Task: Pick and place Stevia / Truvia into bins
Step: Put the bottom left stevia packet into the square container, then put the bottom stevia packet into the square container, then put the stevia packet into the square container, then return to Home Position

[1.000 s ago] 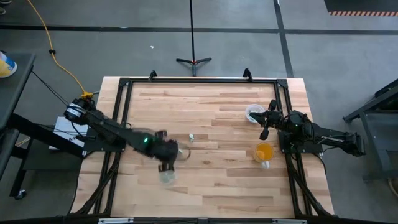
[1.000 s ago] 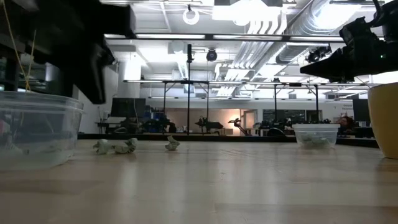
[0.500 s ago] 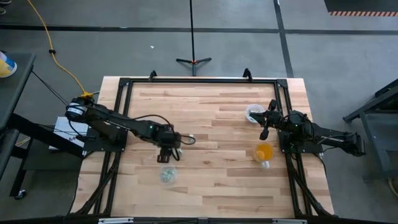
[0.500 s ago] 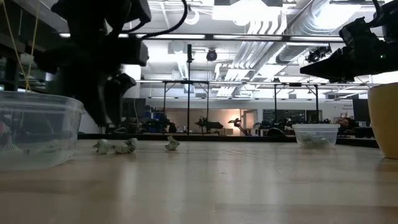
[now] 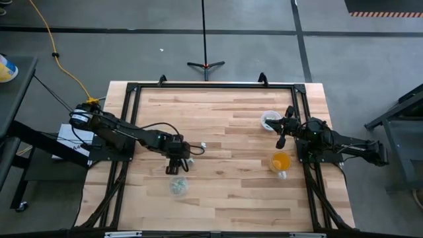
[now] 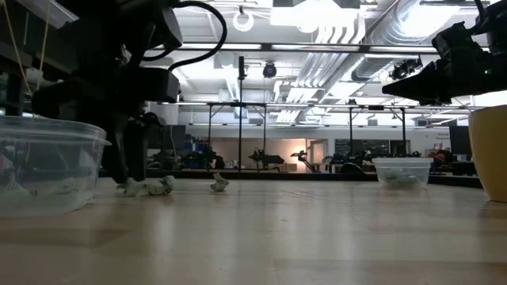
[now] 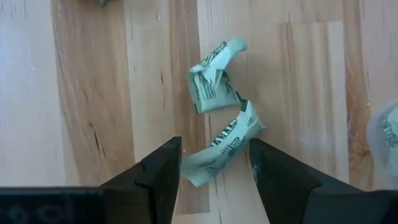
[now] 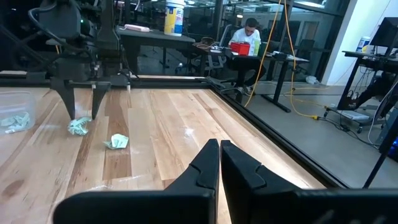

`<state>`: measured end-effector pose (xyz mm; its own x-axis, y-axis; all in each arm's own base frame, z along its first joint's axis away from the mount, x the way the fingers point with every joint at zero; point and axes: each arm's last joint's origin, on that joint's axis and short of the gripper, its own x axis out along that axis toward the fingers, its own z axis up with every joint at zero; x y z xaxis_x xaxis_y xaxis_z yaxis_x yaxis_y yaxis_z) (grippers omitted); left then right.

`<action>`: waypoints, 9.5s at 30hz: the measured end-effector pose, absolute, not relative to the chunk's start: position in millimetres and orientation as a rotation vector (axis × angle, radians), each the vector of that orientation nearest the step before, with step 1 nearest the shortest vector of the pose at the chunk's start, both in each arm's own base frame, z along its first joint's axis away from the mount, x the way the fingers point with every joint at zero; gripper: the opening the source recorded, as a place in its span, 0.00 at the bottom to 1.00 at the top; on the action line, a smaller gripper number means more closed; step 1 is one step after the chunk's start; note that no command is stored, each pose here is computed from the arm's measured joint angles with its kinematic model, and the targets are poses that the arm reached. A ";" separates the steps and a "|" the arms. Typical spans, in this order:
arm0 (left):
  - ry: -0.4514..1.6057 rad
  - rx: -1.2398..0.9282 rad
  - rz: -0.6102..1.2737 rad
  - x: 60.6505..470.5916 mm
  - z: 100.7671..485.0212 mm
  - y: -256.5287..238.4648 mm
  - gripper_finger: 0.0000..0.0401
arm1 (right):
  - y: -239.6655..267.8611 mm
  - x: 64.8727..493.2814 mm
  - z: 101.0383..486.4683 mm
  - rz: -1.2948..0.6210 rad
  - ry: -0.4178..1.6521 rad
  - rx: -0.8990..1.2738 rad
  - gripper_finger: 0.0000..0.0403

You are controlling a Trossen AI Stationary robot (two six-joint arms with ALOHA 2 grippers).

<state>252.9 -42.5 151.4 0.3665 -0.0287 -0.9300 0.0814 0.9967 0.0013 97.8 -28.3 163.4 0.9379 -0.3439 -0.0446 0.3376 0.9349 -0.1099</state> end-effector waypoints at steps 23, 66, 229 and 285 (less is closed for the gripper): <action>1.248 0.044 -0.085 260.1 131.6 -44.2 0.37 | -28.5 98.7 162.0 -0.347 0.080 -0.099 0.02; 1.227 -0.115 -0.090 268.5 219.3 -148.1 0.19 | -28.5 98.9 161.7 -0.347 0.086 -0.117 0.02; 1.273 -0.131 -0.151 270.1 220.5 -137.6 0.18 | -30.7 104.6 153.3 -0.366 0.181 -0.084 0.02; 0.080 -0.012 0.166 101.9 182.9 9.1 0.13 | -25.4 105.6 164.9 -0.191 0.038 0.023 0.00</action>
